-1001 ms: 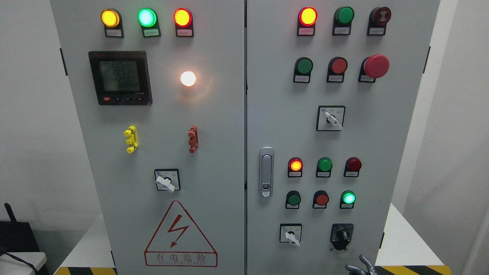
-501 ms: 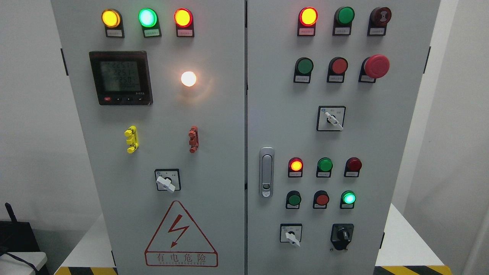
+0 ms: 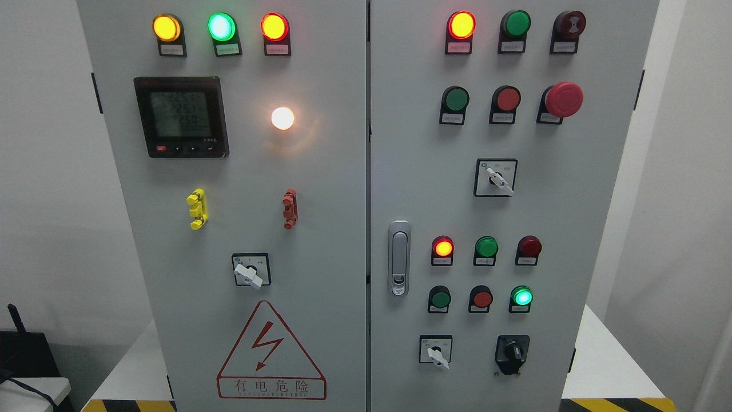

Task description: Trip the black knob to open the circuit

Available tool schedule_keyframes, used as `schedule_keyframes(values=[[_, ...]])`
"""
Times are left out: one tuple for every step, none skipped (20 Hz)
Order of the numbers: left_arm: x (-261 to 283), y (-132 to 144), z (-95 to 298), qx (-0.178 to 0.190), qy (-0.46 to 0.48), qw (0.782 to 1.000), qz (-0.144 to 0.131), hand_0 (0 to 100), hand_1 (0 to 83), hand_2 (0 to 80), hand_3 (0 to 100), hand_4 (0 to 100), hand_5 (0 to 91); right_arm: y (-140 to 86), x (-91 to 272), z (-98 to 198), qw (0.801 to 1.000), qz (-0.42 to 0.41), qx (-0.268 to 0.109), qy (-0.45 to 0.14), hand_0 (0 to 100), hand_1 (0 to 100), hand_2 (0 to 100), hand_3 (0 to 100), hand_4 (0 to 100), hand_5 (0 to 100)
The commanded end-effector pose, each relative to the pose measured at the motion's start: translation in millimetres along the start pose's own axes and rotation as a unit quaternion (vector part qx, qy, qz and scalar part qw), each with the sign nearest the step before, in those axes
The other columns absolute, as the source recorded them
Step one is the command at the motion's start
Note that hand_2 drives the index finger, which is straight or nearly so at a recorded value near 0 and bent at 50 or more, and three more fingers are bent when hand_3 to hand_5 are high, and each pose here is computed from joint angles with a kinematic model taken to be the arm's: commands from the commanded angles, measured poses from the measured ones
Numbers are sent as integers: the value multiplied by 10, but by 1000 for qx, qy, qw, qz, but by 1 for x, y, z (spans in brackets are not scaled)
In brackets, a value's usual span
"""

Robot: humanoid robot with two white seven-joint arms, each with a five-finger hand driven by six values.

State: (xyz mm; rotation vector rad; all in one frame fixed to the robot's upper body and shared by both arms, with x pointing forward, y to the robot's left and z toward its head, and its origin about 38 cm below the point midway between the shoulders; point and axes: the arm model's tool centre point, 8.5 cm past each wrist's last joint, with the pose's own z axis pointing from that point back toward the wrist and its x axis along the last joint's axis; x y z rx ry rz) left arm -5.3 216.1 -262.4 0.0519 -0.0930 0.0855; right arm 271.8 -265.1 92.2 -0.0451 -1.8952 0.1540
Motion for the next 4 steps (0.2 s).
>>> schedule_keyframes(values=[[5, -1, 0, -2, -4, 1000, -16, 120, 389, 0, 0, 0, 0, 2, 9, -1, 999, -12, 29, -9, 0, 83, 0, 149, 194, 209], [5, -1, 0, -2, -5, 1000, -17, 120, 389, 0, 0, 0, 0, 2, 10, -2, 999, -11, 28, -9, 0, 82, 0, 149, 194, 209], [5, -1, 0, -2, -5, 1000, -17, 120, 389, 0, 0, 0, 0, 2, 10, -3, 999, -11, 29, -10, 0, 80, 0, 150, 194, 208], [5, -1, 0, -2, -4, 1000, -16, 120, 389, 0, 0, 0, 0, 2, 10, -3, 999, -11, 29, -10, 0, 79, 0, 151, 194, 208]])
